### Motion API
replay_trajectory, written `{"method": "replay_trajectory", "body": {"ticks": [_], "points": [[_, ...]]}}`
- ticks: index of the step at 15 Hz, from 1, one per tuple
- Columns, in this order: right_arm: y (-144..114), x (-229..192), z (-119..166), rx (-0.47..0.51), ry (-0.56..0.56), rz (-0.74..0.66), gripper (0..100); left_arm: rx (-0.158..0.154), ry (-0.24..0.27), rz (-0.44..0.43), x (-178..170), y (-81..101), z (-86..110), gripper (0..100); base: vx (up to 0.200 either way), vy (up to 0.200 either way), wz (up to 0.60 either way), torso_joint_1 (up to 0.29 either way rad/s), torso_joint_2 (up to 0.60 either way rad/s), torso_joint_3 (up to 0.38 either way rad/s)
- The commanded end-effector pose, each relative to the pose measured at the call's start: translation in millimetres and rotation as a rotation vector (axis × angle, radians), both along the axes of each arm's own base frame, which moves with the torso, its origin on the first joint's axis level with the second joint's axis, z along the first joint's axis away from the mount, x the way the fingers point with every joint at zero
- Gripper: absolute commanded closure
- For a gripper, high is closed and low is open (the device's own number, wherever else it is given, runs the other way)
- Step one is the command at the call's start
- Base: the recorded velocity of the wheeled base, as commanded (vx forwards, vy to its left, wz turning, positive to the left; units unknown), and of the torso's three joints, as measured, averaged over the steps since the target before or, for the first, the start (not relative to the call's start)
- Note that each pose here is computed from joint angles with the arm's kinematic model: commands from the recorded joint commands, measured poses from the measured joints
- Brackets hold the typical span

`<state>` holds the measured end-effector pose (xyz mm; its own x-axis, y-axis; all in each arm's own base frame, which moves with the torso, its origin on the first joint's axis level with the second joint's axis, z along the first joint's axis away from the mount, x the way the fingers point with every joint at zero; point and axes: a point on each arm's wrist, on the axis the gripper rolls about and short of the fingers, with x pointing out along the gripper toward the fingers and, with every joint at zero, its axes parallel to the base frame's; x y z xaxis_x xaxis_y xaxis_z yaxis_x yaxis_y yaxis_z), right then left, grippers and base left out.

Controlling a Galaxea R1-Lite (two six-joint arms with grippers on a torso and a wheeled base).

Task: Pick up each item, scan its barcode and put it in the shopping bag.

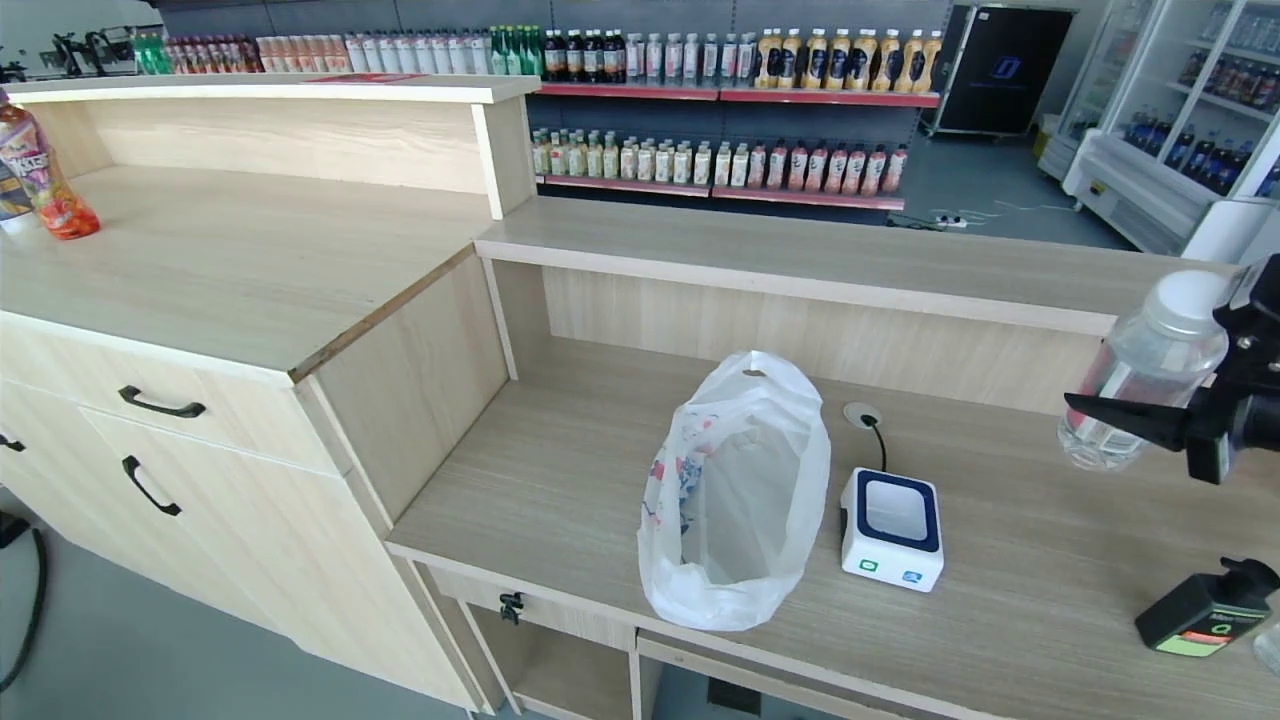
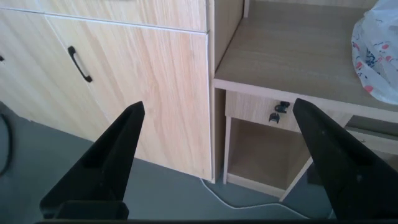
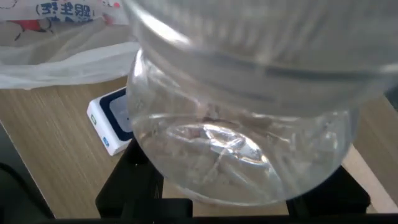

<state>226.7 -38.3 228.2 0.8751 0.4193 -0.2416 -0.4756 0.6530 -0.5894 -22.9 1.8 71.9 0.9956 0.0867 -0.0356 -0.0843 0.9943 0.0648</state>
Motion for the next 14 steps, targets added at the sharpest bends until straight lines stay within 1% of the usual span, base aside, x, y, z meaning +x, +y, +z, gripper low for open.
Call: {"method": "replay_trajectory", "body": {"ticks": [1,3,6,10,11,12,14], "points": [[8.3,27.3,-8.1,-0.002,0.022,0.049,100,-0.001,-0.001,0.001,0.0,0.0,0.0,0,0.000,0.000,0.00,0.000,0.00,0.000],[15.2,48.5,-18.3,-0.020,-0.010,0.083,100,-0.001,-0.001,0.001,0.0,0.0,0.0,0,0.000,0.000,0.00,0.000,0.00,0.000],[25.8,83.2,-40.7,-0.037,-0.088,0.127,100,-0.001,-0.001,0.001,0.0,0.0,0.0,0,0.000,0.000,0.00,0.000,0.00,0.000],[40.5,98.4,-63.7,-0.072,-0.150,0.179,100,0.001,0.000,0.001,0.0,0.0,0.0,0,0.000,0.000,0.00,0.000,0.00,0.000],[43.4,100.1,-74.7,-0.076,-0.157,0.189,100,-0.001,-0.001,0.001,0.0,0.0,0.0,0,0.000,0.000,0.00,0.000,0.00,0.000],[44.9,103.1,-83.7,-0.076,-0.157,0.194,100,-0.001,-0.001,0.001,0.0,0.0,0.0,0,0.000,0.000,0.00,0.000,0.00,0.000],[47.4,106.3,-91.2,-0.075,-0.144,0.202,100,-0.001,-0.001,0.001,0.0,0.0,0.0,0,0.000,0.000,0.00,0.000,0.00,0.000]]}}
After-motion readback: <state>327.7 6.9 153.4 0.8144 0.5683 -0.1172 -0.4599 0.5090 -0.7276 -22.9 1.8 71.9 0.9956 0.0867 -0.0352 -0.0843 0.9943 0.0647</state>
